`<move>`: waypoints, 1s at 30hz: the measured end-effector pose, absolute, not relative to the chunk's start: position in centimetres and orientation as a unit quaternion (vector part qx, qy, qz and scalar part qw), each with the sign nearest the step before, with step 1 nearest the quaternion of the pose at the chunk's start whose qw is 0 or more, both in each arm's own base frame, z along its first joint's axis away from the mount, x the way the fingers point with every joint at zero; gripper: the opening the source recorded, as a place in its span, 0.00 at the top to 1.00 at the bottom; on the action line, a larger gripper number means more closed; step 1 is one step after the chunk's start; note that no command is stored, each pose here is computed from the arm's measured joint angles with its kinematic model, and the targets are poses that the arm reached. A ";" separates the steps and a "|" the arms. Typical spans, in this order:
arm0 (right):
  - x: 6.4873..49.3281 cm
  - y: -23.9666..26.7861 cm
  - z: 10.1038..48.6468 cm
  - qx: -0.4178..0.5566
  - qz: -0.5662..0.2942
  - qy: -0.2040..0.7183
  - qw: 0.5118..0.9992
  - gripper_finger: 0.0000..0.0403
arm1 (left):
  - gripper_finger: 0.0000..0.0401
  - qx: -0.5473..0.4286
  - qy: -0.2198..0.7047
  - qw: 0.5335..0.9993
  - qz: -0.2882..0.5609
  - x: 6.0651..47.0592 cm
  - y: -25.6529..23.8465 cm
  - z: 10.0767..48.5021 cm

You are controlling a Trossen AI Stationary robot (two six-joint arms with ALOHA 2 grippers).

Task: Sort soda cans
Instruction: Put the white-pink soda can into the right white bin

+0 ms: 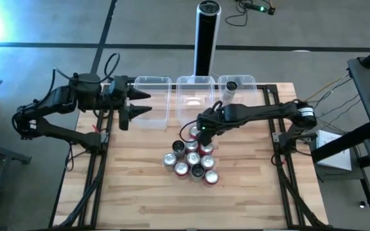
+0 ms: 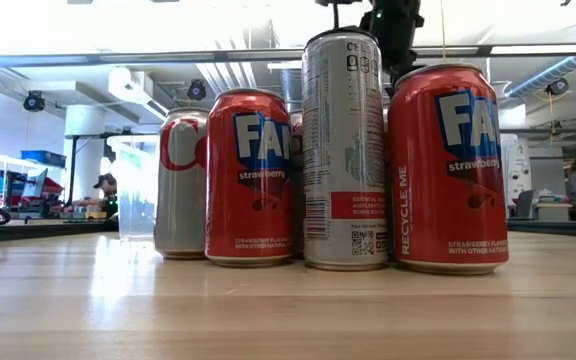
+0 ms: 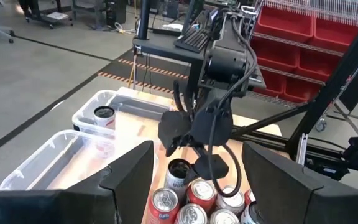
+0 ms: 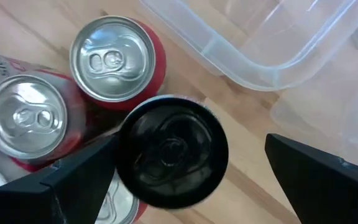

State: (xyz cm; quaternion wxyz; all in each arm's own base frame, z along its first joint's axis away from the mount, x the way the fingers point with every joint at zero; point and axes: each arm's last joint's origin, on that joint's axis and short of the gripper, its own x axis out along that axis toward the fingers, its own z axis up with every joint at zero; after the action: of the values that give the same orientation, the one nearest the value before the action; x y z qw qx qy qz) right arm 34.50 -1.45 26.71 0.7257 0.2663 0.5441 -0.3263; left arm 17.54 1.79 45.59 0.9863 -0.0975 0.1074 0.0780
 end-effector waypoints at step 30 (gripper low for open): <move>35.3 -2.3 25.1 0.291 -0.311 0.572 0.701 0.36 | 0.43 -0.018 0.086 0.995 0.045 12.4 1.1 40.8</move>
State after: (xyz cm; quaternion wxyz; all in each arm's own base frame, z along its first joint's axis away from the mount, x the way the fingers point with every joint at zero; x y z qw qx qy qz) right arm 35.27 -2.33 25.10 0.7010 0.2911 0.5719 -0.3110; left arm 12.42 1.12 40.76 0.9951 -0.0176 0.0858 0.0452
